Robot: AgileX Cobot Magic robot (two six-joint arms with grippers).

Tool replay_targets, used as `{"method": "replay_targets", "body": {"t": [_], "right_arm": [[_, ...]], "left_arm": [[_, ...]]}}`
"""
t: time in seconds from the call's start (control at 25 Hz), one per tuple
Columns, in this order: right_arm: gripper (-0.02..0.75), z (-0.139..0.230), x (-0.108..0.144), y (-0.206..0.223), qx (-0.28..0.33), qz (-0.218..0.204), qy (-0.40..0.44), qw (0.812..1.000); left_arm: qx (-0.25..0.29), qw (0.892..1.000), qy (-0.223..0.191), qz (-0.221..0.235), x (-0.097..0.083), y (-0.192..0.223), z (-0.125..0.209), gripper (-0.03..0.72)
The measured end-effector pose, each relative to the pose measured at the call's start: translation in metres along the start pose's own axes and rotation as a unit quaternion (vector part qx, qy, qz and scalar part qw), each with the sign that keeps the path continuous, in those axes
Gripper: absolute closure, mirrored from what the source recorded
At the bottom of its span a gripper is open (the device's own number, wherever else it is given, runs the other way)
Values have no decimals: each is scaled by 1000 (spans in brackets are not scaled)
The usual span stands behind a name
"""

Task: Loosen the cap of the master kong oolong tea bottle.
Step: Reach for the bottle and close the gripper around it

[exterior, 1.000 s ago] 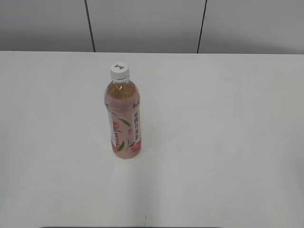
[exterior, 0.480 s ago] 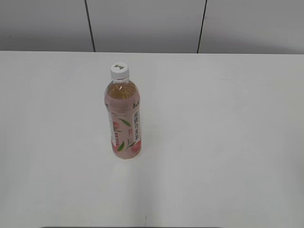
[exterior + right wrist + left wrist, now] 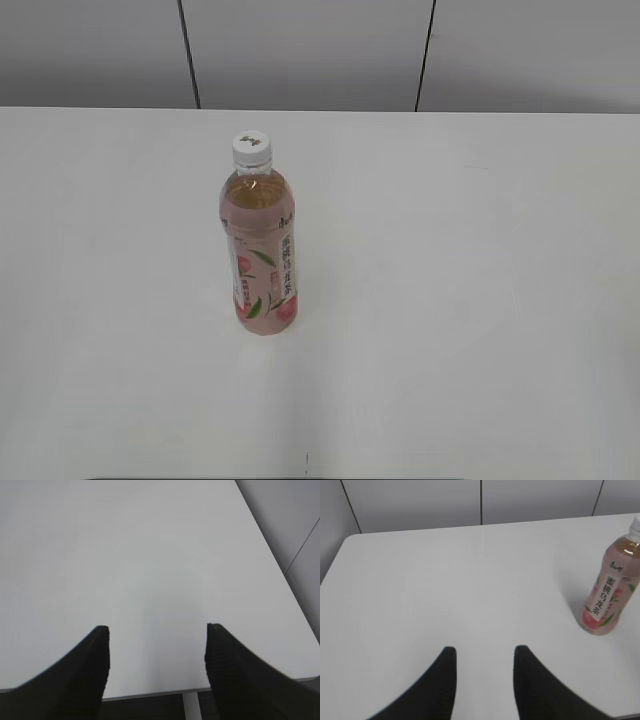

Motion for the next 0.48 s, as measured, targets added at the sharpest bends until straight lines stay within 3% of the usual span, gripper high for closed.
{"method": "replay_targets", "body": {"t": [0.08, 0.24, 0.48], "right_arm": [[278, -1, 2, 0, 0, -9, 5, 1000], [278, -19, 7, 8, 11, -41, 24, 999], [278, -60, 9, 43, 37, -72, 41, 996]], "left_arm": [[-6, 1000, 4, 7, -2, 1, -5, 447], [-53, 997, 50, 35, -10, 12, -36, 429], [-90, 993, 21, 76, -22, 67, -79, 305]]}}
Point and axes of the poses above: a point on each arm's last joint axis where the gripper is mounted, y pointing out along that axis toward the gripper, x along the wrist's bending axis when the last joint is at zero, z = x × y, the point moved 2 cm from there along y, pointing out along that axis toward the gripper, and after that the axes turned 1 degree about -y, right-handed, at the moved point
